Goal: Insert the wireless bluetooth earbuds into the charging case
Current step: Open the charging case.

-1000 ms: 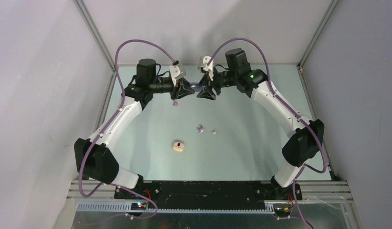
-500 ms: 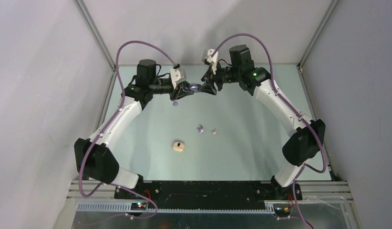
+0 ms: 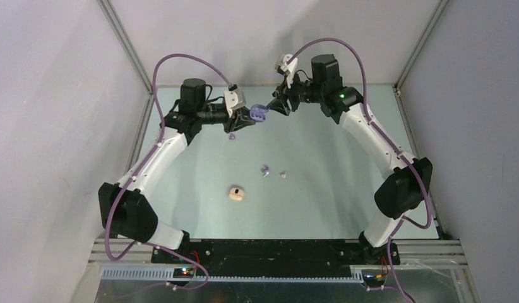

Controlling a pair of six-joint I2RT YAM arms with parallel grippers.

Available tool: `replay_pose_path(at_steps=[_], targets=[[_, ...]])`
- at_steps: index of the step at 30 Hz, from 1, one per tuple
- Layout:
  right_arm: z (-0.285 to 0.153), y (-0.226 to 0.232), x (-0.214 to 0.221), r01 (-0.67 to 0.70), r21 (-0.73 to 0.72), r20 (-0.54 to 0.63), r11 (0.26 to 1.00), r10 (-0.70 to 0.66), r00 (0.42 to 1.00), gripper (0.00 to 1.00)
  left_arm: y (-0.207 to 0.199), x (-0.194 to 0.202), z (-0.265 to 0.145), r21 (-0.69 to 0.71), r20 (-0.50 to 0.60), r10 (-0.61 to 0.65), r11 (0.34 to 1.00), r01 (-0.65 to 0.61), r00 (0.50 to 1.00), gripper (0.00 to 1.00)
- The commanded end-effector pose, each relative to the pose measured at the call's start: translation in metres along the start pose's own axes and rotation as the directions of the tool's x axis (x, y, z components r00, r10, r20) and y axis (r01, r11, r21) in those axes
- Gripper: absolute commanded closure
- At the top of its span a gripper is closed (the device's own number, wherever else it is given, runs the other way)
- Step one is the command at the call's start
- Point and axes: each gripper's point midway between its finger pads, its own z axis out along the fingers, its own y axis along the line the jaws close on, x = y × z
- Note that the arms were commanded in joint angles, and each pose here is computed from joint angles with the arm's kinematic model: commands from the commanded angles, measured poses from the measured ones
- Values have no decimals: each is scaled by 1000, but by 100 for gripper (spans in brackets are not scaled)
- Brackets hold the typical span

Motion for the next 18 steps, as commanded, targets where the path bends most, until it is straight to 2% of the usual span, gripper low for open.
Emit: replay_pose_path(at_steps=[1, 8, 9, 12, 14, 16, 18], targets=[[-6, -8, -28, 35, 40, 60, 999, -37, 997, 46, 1, -7, 2, 13, 44, -4, 1000, 4, 999, 100], [-38, 6, -40, 44, -17, 96, 999, -42, 995, 45, 13, 5, -3, -33, 64, -141, 989, 143, 988, 100], [-44, 8, -35, 35, -20, 89, 999, -33, 995, 44, 15, 4, -7, -56, 75, -196, 978, 200, 978, 100], [-47, 10, 1, -38, -15, 24, 999, 38, 999, 47, 31, -4, -18, -160, 165, -261, 945, 286, 951, 100], [-44, 13, 31, -66, -7, -44, 998, 66, 997, 49, 39, -6, -28, -206, 253, -401, 867, 455, 880, 100], [-38, 16, 56, -109, 15, -101, 994, 109, 989, 53, 42, -5, -39, -245, 298, -441, 822, 515, 847, 100], [-28, 19, 79, -194, 52, -157, 980, 200, 967, 58, 42, -3, -48, -291, 315, -449, 793, 535, 836, 100]])
